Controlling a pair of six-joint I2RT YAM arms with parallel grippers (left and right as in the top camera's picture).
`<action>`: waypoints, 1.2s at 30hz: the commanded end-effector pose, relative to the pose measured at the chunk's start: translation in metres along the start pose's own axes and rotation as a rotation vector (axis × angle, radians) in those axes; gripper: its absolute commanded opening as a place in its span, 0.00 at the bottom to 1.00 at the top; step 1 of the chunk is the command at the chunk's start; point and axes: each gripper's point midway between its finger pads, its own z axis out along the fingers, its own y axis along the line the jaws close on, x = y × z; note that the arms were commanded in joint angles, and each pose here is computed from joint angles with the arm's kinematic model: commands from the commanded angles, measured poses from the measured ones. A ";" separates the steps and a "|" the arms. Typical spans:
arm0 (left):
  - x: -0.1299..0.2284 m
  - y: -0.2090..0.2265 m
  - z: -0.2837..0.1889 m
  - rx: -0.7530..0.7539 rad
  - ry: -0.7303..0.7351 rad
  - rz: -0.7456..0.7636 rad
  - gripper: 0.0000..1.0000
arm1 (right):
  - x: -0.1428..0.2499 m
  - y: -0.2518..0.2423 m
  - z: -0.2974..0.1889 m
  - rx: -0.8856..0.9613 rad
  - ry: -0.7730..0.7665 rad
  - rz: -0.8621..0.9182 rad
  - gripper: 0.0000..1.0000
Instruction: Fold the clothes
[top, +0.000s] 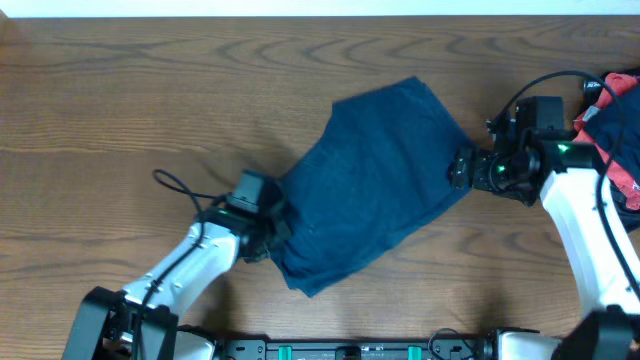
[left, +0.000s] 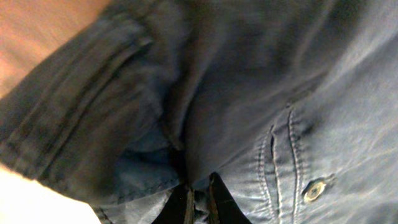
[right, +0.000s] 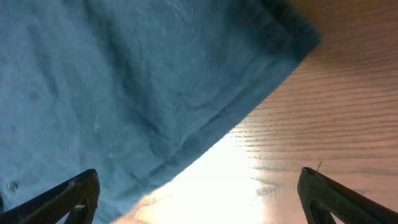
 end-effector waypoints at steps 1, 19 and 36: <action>-0.037 0.027 -0.005 -0.044 -0.080 -0.046 0.06 | -0.004 0.009 -0.019 -0.021 -0.055 -0.035 0.99; -0.167 0.032 -0.070 0.115 -0.417 -0.062 0.69 | 0.006 0.043 -0.034 -0.063 -0.089 -0.213 0.99; -0.142 0.008 -0.118 0.150 -0.344 0.035 0.80 | 0.015 0.037 0.072 -0.040 0.158 -0.219 0.80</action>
